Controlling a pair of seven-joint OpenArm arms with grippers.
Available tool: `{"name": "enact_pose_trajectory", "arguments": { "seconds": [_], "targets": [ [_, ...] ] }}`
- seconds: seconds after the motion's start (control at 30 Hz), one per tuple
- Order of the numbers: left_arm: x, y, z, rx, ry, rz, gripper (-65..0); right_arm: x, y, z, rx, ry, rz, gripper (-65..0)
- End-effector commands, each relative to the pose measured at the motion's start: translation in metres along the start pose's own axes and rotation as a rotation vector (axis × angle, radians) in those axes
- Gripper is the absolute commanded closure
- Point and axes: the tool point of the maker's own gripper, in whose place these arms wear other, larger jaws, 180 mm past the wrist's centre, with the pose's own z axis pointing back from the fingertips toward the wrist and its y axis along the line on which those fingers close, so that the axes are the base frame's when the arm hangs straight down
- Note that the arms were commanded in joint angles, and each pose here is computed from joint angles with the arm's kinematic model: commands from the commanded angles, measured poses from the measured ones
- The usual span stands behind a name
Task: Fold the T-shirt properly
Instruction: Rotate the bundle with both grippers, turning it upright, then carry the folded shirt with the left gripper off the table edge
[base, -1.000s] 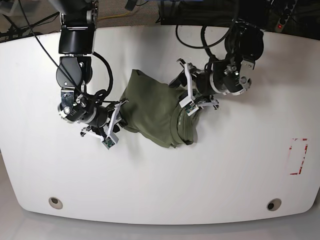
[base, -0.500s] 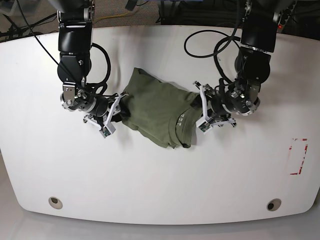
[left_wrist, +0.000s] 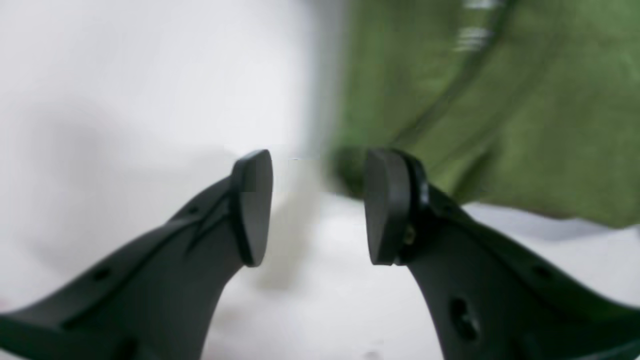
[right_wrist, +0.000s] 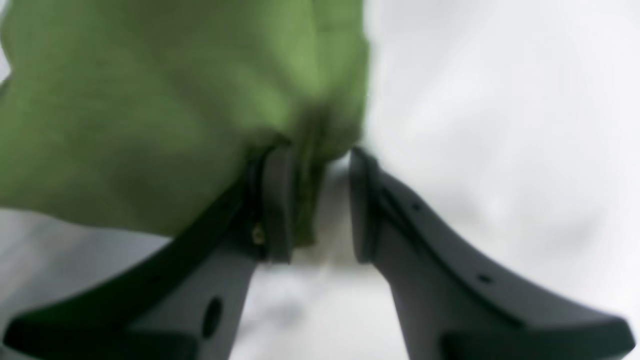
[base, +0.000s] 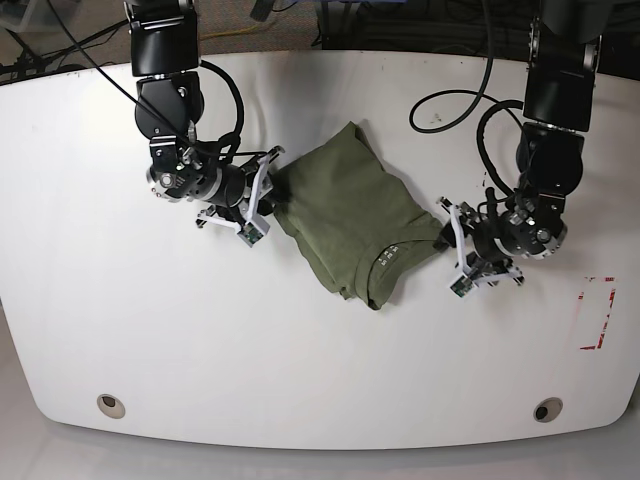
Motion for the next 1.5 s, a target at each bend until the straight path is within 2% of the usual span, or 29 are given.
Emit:
{"name": "enact_pose_trajectory", "arguments": {
  "seconds": [0.0, 0.07, 0.2, 0.37, 0.53, 0.7, 0.73, 0.83, 0.93, 1.03, 1.23, 1.37, 1.47],
  "targets": [
    [0.042, 0.029, 0.032, 0.093, -0.131, -0.035, -27.9, 0.014, 0.013, -0.002, 0.034, -0.028, 0.05, -16.6],
    [0.059, 0.04, 0.051, 0.145, -0.189, -0.048, -27.9, 0.017, 0.028, -0.008, 0.068, -0.033, 0.055, -16.6],
    [0.055, 0.057, 0.073, 0.215, -0.161, -0.037, -27.9, 0.023, 0.053, -0.013, 0.103, -0.038, 0.058, -16.6],
    [0.043, 0.046, 0.072, 0.167, -0.108, -0.098, -27.9, 0.044, 0.091, -0.018, 0.166, -0.044, 0.116, -16.6],
    [0.034, 0.012, 0.052, 0.091, -0.111, -0.043, -27.9, 0.061, 0.119, -0.017, 0.214, -0.071, 0.176, -16.6],
    [0.024, -0.011, 0.037, 0.081, -0.126, 0.131, -29.0, 0.071, 0.113, -0.008, 0.185, -0.092, 0.201, -16.6],
    [0.025, -0.017, 0.034, 0.074, -0.131, 0.153, -31.4, 0.072, 0.106, -0.005, 0.168, -0.096, 0.195, -16.6],
    [0.036, -0.031, 0.03, 0.082, -0.176, 0.254, -44.6, 0.064, 0.08, 0.001, 0.114, -0.086, 0.165, -16.6],
    [0.044, -0.035, 0.032, 0.119, -0.23, 0.357, -51.1, 0.057, 0.061, 0.006, 0.075, -0.073, 0.148, -16.6],
    [0.052, -0.051, 0.025, 0.095, -0.26, 0.373, -51.5, 0.056, 0.05, 0.01, 0.05, -0.078, 0.124, -16.6],
    [0.053, -0.061, 0.014, 0.127, -0.31, 0.483, -51.5, 0.052, 0.029, 0.018, 0.001, -0.085, 0.075, -16.6],
    [0.033, -0.068, -0.007, 0.13, -0.26, 0.537, -51.5, 0.051, 0.022, 0.02, -0.015, -0.089, 0.059, -16.6],
    [0.013, -0.085, -0.03, 0.094, -0.185, 0.536, -51.5, 0.051, 0.022, 0.02, -0.015, -0.089, 0.059, -16.6]
  ]
}}
